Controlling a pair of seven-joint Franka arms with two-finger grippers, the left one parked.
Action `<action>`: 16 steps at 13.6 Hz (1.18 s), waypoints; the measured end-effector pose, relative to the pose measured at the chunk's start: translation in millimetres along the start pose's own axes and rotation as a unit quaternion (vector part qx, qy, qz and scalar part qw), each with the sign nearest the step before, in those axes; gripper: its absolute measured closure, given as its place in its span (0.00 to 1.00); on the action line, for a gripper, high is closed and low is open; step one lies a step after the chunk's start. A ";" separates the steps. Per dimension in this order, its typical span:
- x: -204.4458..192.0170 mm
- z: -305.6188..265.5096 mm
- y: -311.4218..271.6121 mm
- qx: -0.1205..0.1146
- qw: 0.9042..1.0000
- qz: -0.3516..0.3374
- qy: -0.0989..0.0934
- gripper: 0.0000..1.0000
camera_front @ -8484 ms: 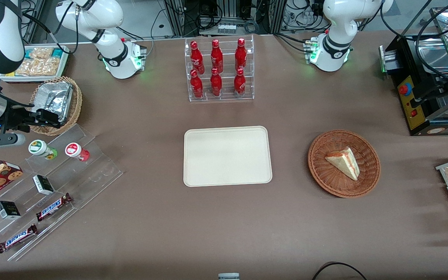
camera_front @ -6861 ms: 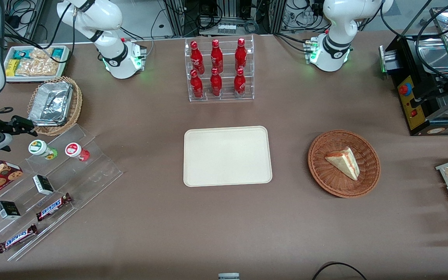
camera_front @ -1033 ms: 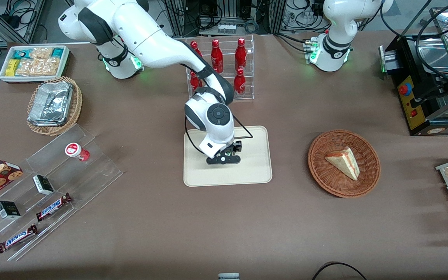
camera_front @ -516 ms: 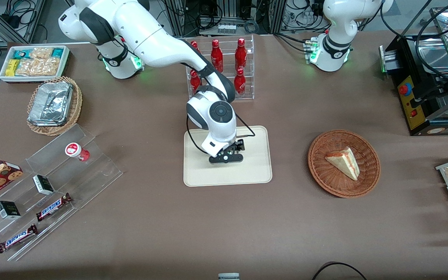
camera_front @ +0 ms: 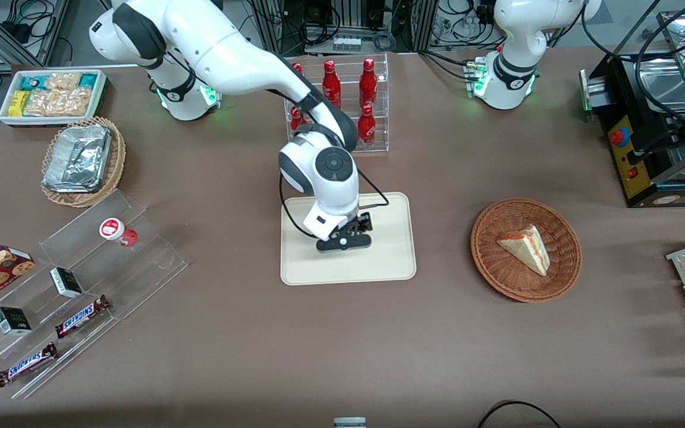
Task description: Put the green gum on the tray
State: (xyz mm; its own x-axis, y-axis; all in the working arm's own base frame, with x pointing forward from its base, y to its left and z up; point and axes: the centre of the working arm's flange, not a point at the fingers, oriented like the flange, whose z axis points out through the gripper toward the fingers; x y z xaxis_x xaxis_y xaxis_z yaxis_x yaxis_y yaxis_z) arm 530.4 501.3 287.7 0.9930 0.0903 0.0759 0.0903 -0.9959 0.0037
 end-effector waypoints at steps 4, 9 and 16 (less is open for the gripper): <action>19.4 -61.6 45.9 -0.017 0.999 -0.032 -0.023 0.00; 43.8 -124.9 143.7 -0.019 0.992 -0.101 -0.075 0.00; 64.9 -176.4 303.2 0.010 0.978 -0.159 -0.131 0.00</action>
State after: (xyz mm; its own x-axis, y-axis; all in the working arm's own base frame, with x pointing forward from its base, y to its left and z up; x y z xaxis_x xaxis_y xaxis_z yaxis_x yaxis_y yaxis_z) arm 608.9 204.6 469.7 0.8993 0.3968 -0.1836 0.3976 -0.9169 -0.0343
